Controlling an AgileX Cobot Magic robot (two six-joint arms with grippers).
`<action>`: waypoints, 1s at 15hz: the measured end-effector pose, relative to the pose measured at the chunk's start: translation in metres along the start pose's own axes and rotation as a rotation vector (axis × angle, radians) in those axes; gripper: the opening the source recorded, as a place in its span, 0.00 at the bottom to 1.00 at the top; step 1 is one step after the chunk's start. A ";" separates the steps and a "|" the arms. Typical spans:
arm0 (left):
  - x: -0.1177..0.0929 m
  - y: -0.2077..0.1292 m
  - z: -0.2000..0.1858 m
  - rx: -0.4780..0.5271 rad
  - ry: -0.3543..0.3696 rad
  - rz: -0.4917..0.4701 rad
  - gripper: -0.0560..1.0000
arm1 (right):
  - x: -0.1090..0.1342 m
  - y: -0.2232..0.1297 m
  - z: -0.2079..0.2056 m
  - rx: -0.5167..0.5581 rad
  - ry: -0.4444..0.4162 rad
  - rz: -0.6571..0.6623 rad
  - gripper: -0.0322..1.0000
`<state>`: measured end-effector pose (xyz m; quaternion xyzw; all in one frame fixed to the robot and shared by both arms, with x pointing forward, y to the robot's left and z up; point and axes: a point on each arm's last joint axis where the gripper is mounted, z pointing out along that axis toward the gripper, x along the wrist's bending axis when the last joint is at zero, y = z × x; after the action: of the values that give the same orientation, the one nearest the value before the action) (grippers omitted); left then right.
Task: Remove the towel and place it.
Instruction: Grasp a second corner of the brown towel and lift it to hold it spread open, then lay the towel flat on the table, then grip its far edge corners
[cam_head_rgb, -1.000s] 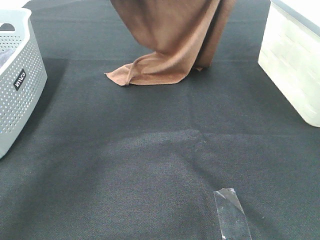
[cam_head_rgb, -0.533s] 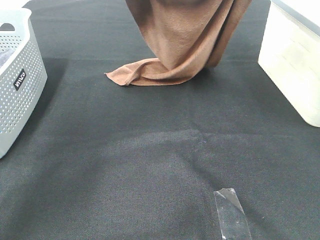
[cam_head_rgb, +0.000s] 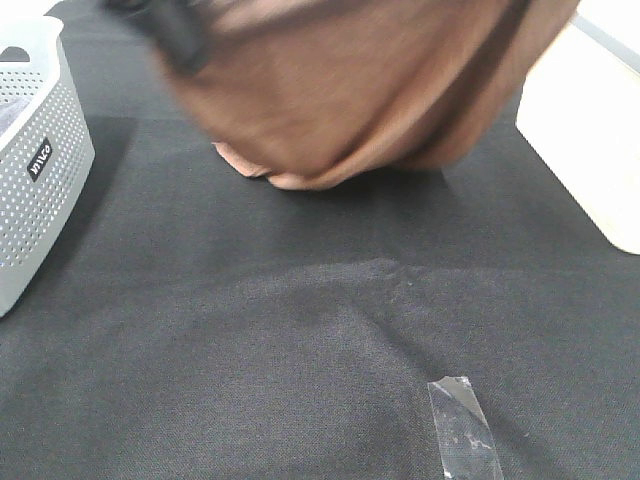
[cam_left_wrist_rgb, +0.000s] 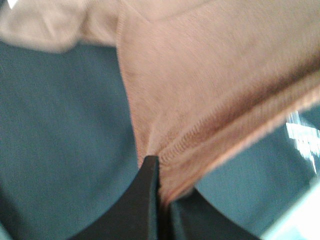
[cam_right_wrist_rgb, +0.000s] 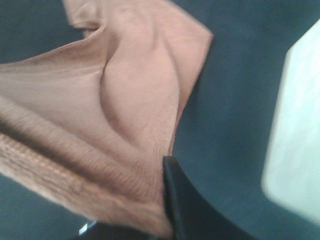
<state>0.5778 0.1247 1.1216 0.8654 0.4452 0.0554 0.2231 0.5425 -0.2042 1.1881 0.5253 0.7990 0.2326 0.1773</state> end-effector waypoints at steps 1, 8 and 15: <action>-0.006 -0.026 -0.017 0.012 0.017 0.011 0.05 | 0.005 -0.011 -0.005 0.009 0.029 0.010 0.03; -0.032 -0.138 -0.089 -0.108 0.086 0.027 0.05 | 0.027 -0.072 -0.010 0.097 0.167 0.056 0.03; -0.038 -0.191 -0.053 0.033 0.007 -0.022 0.05 | 0.039 -0.134 -0.010 0.180 0.248 0.116 0.03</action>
<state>0.3973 0.2086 1.0894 0.8639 0.4562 0.0487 0.2076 0.4204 -0.2154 1.1203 0.5517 0.8007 0.2330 0.0161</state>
